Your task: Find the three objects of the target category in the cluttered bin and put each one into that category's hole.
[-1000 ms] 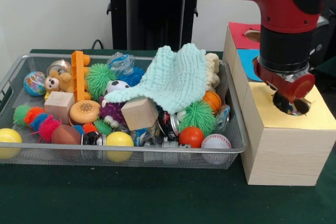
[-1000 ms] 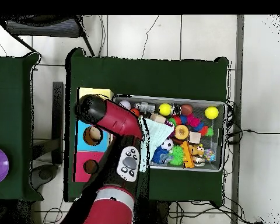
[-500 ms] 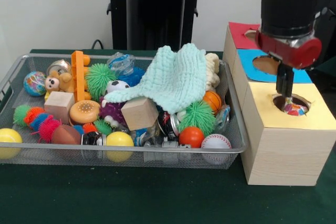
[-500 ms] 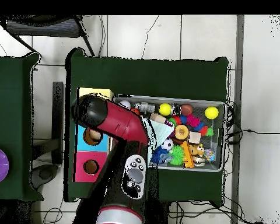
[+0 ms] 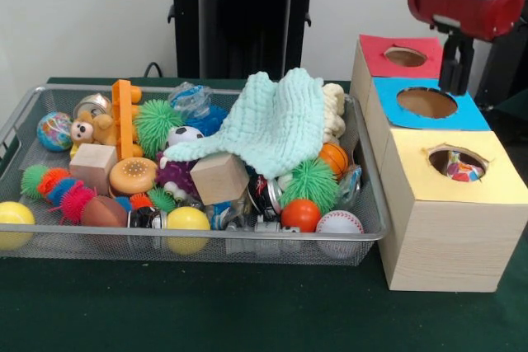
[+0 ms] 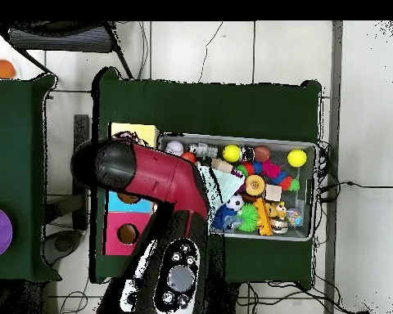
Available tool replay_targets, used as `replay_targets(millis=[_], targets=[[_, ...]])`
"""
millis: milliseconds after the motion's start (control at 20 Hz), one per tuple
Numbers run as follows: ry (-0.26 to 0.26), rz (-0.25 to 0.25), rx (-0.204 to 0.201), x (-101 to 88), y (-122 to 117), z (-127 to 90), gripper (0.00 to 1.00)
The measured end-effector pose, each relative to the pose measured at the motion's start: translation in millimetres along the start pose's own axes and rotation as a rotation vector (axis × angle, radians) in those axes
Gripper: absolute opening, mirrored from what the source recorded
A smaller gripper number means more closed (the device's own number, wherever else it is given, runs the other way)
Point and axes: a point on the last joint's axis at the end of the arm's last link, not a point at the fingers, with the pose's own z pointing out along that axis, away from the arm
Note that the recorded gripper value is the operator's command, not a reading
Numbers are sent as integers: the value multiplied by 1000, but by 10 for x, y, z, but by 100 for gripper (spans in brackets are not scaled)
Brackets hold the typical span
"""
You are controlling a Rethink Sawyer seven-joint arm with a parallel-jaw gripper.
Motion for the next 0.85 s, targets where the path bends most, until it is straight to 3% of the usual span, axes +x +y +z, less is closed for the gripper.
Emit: replay_targets(millis=[350, 650, 850], targets=[[-118, -75, 15, -227, -120, -530, 0], [-189, -116, 7, -424, -93, -964, 0], [-206, -123, 3, -522, -66, -1169, 0]])
